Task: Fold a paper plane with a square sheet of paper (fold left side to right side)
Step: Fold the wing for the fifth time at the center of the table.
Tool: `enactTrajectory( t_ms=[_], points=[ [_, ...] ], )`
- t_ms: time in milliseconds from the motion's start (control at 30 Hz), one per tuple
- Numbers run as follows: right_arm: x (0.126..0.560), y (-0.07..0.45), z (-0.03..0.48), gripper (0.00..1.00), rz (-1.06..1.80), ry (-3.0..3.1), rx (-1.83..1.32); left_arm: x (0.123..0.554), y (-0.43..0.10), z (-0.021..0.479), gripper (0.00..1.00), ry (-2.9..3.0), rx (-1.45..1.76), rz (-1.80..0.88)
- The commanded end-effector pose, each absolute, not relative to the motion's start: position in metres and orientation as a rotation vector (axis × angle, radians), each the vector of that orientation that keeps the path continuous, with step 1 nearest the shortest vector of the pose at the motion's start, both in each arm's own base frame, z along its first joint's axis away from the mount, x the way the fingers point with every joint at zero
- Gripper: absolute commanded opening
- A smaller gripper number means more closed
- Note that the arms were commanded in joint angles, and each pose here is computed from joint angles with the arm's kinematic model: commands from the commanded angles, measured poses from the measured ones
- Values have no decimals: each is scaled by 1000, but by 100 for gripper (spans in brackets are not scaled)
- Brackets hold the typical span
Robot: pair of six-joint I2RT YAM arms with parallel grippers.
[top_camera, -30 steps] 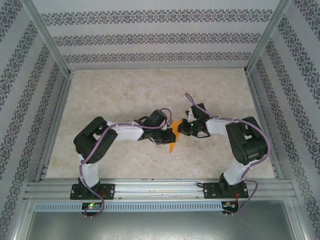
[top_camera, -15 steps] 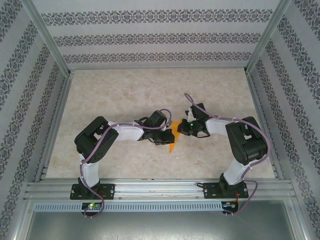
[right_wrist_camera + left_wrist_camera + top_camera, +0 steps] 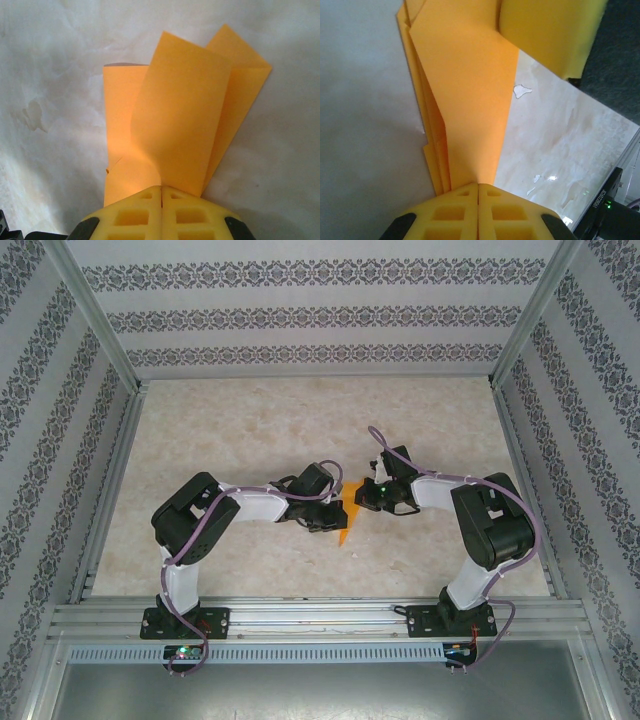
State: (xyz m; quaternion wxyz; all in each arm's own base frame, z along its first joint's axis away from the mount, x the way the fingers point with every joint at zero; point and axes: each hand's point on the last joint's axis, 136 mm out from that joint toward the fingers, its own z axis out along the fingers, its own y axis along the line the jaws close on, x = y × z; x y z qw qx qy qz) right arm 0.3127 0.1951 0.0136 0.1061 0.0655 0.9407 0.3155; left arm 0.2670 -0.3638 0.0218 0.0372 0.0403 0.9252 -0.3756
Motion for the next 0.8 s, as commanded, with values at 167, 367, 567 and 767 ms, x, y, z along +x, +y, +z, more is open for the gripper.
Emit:
enactTrajectory(
  t_ms=[167,367,567,767],
  points=[
    [287,180,-13,0,785,2926,235,256,-346,-12,5,2926,109,-1034],
    [318,192,39,0,960,2749,179,251,-333,-27,1,2961,92,-950],
    [313,192,63,0,1039,2647,110,248,-328,-33,0,2974,87,-914],
    [291,202,53,0,1089,2602,57,249,-327,-34,0,2975,92,-898]
  ],
)
